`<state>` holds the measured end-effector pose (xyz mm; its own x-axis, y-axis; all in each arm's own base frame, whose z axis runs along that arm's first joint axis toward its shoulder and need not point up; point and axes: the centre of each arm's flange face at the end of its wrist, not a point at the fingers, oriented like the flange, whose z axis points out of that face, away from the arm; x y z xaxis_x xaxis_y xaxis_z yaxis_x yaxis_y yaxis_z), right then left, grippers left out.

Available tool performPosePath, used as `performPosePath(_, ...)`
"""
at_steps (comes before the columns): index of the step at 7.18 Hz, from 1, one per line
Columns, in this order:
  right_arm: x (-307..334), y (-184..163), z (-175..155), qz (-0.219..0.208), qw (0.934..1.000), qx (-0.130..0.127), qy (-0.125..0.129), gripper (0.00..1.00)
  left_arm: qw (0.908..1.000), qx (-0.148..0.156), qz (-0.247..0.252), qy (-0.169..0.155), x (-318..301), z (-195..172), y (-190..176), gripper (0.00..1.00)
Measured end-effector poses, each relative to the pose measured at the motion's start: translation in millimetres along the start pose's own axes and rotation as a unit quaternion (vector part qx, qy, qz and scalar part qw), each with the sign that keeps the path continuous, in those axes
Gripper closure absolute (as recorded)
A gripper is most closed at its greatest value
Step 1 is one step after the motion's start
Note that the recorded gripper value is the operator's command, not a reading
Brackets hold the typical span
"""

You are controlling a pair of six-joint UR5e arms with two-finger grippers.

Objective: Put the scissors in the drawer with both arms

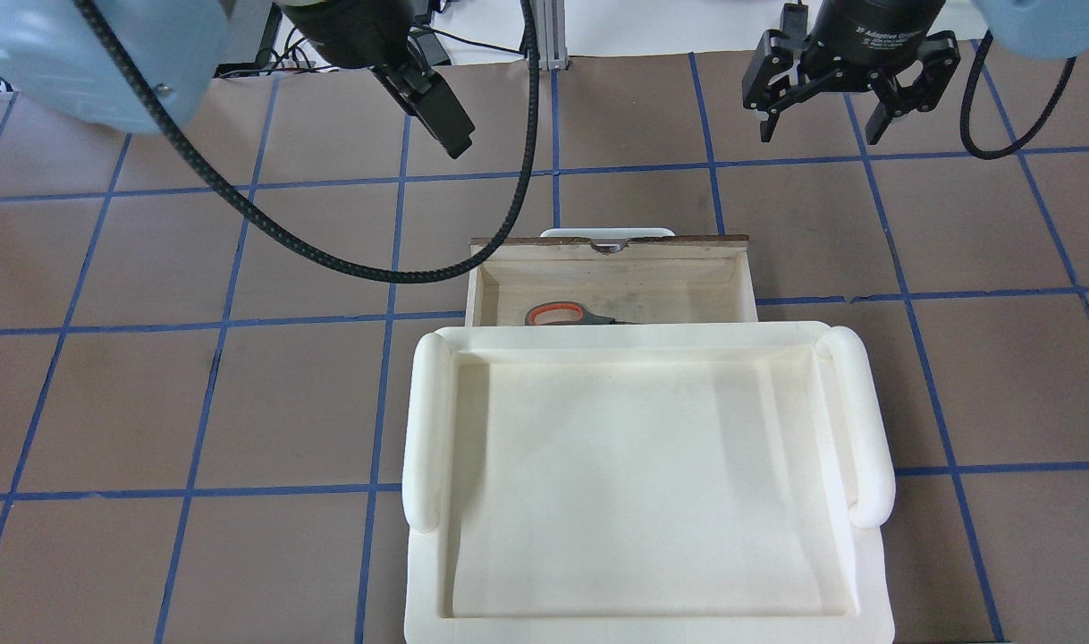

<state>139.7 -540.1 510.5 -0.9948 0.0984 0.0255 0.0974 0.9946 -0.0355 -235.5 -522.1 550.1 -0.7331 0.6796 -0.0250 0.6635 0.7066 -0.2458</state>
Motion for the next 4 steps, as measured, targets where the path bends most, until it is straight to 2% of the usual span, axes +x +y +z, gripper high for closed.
performPosePath(1, -8.2, 4.4, -1.7, -0.007, 1.0, 0.001, 0.001, 0.0, 0.9931, -0.001, -0.113, -0.029, -16.1, -9.7, 15.1, 0.0)
performPosePath(2, -14.1, 7.7, -3.1, -0.013, 0.9999, 0.002, 0.002, 0.0, 0.9748, -0.001, -0.218, -0.048, -27.6, -10.1, 29.8, 0.0)
performPosePath(3, -17.2, 9.3, -3.6, -0.016, 0.9999, 0.002, 0.003, 0.0, 0.9532, -0.005, -0.297, -0.056, -30.3, -6.5, 44.0, 0.0)
performPosePath(4, -18.4, 9.8, -3.4, -0.017, 0.9999, 0.001, 0.003, 0.0, 0.939, -0.014, -0.338, -0.064, -26.1, -3.9, 59.6, 0.0)
